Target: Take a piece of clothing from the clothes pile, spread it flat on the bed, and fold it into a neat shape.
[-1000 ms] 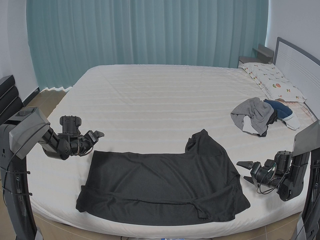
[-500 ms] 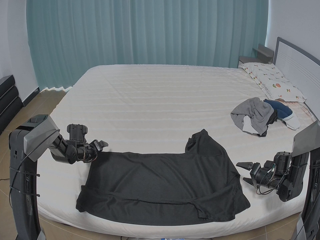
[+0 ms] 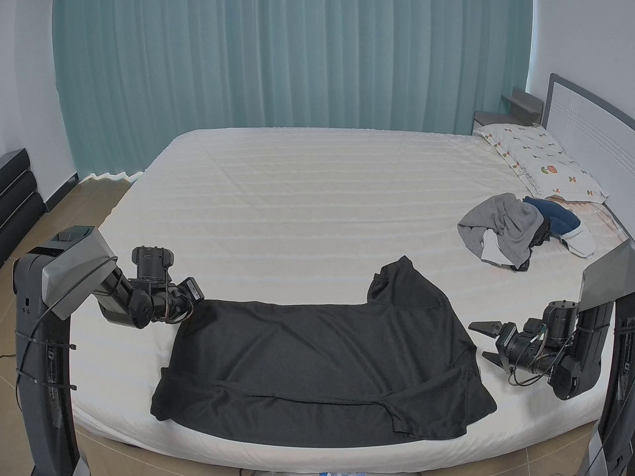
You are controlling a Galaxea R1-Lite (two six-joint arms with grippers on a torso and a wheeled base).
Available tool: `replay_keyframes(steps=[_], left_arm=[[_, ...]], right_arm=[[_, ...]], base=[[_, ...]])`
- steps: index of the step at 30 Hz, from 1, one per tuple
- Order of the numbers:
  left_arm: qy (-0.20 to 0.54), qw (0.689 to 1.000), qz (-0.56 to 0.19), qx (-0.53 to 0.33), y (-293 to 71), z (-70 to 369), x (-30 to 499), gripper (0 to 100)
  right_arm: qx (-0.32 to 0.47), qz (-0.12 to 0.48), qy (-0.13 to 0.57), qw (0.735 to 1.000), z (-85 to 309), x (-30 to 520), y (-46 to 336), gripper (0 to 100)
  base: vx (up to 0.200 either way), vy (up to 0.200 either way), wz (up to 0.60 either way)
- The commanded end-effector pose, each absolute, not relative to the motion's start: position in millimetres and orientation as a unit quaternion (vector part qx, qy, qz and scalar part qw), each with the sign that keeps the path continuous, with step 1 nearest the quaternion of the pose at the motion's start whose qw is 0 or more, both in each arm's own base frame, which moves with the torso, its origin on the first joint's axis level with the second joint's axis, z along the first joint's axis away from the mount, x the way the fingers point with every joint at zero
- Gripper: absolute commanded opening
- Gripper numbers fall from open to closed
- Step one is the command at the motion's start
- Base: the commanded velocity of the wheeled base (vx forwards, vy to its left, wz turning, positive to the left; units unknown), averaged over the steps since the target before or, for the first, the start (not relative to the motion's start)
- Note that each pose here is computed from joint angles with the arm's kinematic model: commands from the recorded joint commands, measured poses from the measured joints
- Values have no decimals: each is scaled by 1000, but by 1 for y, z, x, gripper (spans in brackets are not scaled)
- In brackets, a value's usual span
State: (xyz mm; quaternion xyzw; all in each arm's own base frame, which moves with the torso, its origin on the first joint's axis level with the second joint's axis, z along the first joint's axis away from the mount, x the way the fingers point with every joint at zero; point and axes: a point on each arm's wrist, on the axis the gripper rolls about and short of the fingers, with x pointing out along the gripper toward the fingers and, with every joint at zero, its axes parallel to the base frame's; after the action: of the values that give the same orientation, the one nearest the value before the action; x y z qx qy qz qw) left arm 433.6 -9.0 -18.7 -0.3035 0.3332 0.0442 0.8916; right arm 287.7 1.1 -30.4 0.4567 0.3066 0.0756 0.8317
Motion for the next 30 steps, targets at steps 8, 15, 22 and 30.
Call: replay_keyframes(steps=[8, 15, 22, 30], left_arm=[[310, 883, 62, -346, -4, -4, 430, 0], [322, 873, 49, -363, -4, -4, 424, 0], [322, 868, 48, -376, -5, -3, 424, 0], [329, 863, 45, -382, -6, -5, 422, 0]], right_arm=[[422, 94, 242, 869, -15, 320, 22, 100], [373, 100, 251, 888, -3, 381, 29, 100], [317, 106, 269, 903, -20, 427, 38, 100], [279, 111, 291, 908, -31, 465, 48, 100]], base=[[0, 0, 0], [0, 0, 0], [0, 0, 0], [0, 0, 0]])
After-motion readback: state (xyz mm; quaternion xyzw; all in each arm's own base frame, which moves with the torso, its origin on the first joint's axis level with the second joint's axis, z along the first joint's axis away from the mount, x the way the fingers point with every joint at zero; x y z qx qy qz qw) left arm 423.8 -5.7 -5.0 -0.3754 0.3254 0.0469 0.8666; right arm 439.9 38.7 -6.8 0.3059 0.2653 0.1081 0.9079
